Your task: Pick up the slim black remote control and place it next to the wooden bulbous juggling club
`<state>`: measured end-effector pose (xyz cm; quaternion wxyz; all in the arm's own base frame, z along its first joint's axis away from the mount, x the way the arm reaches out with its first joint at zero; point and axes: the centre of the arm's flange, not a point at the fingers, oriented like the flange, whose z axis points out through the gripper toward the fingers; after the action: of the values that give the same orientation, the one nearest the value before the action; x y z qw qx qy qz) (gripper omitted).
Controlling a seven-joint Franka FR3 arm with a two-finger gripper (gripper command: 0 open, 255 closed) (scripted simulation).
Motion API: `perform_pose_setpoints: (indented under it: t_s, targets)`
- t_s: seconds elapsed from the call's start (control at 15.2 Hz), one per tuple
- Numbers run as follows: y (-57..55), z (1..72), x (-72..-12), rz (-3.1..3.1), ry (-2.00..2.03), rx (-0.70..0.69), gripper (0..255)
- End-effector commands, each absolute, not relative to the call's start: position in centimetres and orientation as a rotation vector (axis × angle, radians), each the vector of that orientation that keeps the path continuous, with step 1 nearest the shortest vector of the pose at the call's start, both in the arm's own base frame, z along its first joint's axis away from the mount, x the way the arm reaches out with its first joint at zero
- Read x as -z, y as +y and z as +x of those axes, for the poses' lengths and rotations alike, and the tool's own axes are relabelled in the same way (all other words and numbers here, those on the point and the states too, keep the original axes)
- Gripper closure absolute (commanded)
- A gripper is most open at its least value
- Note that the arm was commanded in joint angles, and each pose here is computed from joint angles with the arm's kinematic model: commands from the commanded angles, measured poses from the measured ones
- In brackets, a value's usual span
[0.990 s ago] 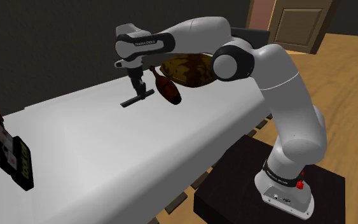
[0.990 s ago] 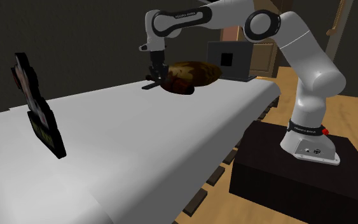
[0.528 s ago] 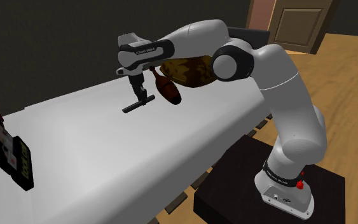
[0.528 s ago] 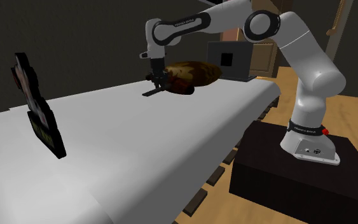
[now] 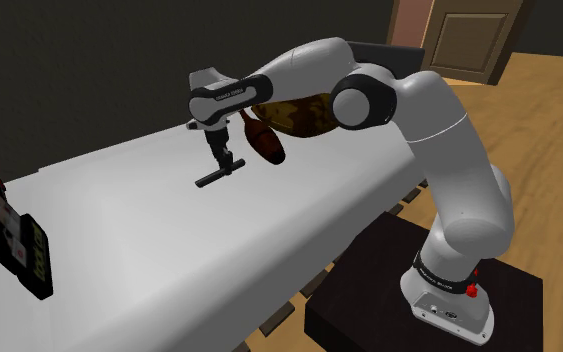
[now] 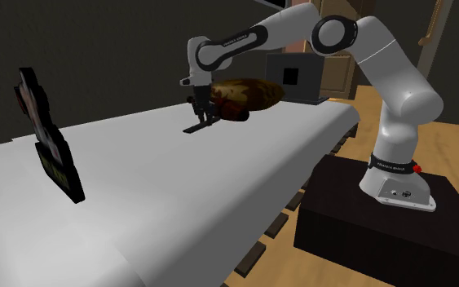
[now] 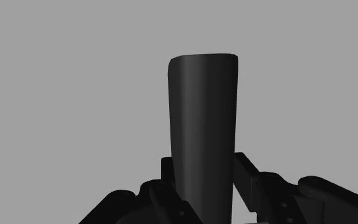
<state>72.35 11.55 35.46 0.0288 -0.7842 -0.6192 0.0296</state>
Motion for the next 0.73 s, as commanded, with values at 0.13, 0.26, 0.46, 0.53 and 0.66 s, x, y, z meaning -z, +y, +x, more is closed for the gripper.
perform_pose_setpoints:
  t_s: [0.13, 0.26, 0.46, 0.53, 0.66]
  targets:
    - [11.6, 72.3, -33.3, -2.42, -1.91, -0.09, 255]
    - [11.6, 72.4, -32.8, -2.42, -1.91, -0.09, 255]
    - [11.6, 72.4, -32.8, -2.42, -1.91, -0.09, 255]
    - [11.6, 72.4, -32.8, -2.42, -1.91, -0.09, 255]
    - [11.6, 72.4, -32.8, -2.42, -1.91, -0.09, 255]
